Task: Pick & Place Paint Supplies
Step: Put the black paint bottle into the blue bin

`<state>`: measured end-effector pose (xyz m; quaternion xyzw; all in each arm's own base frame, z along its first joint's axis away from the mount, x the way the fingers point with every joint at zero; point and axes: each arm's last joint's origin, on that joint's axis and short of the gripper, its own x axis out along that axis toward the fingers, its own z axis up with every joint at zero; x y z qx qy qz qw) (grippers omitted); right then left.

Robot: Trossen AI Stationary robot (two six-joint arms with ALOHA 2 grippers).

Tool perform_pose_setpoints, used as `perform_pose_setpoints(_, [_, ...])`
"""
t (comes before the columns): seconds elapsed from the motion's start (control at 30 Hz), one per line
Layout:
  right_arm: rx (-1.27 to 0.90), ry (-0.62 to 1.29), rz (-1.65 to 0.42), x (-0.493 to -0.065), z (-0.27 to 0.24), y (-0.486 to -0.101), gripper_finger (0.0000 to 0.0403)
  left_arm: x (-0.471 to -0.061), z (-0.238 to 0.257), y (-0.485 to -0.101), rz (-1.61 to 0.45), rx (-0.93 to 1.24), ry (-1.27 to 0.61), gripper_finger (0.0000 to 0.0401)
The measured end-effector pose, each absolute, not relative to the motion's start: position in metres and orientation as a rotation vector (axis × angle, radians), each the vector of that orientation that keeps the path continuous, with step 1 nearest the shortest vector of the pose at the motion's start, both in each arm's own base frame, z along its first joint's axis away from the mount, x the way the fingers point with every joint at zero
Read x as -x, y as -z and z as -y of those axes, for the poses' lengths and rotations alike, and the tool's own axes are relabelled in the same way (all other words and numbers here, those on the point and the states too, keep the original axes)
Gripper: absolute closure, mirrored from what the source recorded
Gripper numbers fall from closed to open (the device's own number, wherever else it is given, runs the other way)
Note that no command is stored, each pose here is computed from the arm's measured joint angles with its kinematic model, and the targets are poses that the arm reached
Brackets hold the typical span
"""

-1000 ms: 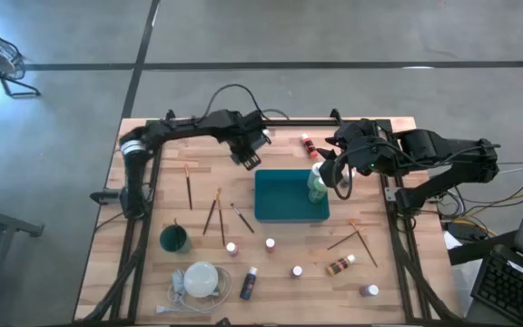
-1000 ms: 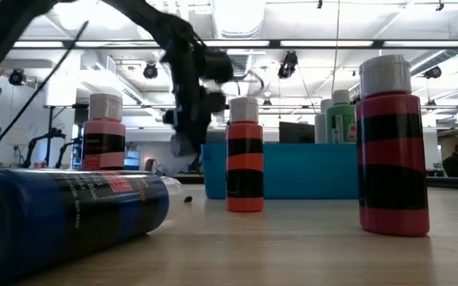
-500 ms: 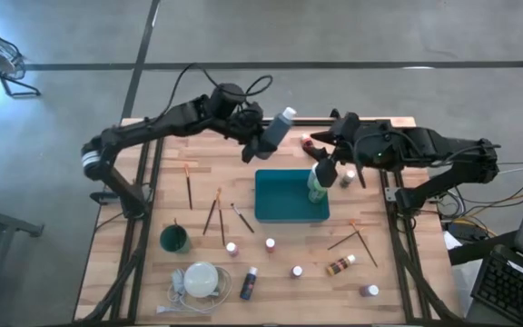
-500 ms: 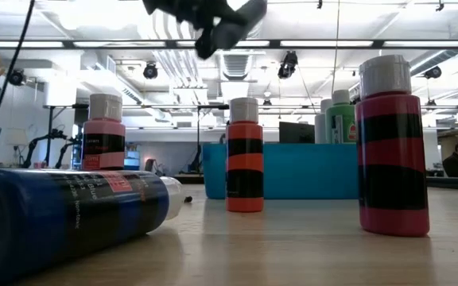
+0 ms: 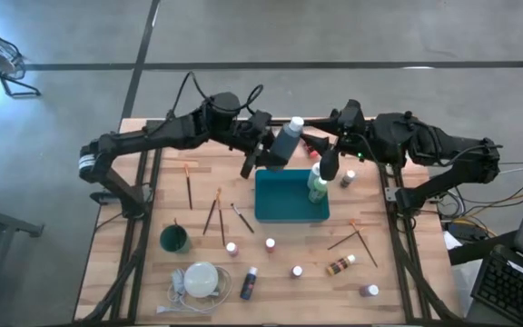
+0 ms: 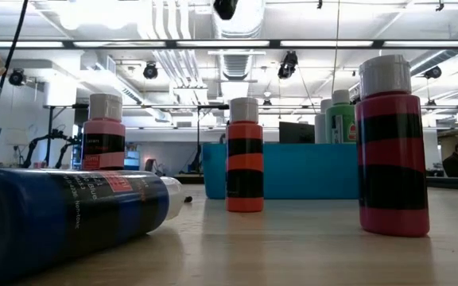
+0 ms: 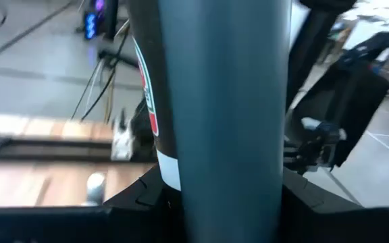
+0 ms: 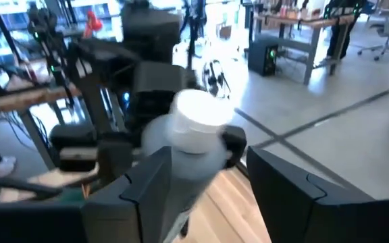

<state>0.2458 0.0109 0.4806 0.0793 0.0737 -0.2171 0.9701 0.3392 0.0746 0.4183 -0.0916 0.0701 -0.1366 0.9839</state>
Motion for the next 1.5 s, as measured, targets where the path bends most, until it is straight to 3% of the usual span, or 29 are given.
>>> perform_pose_setpoints(0.5, [-0.229,0.391,0.048,-0.259,-0.013,-0.496,0.0191,-0.35,-0.07,-0.425,-0.009,0.122,0.298,0.0239])
perform_pose_setpoints(0.93, [-0.222,0.397,0.049,-0.27,-0.013,-0.492,0.0239,-0.351,-0.068,-0.426,0.003,0.12,0.319,0.0239])
perform_pose_setpoints(1.13, [-0.215,0.396,0.05,-0.27,-0.013,-0.492,0.0289,-0.351,-0.068,-0.426,0.004,0.111,0.32,0.0236])
perform_pose_setpoints(1.5, [-0.193,0.397,0.039,-0.27,-0.013,-0.491,0.0289,-0.35,-0.068,-0.423,-0.033,0.153,0.318,0.0217])
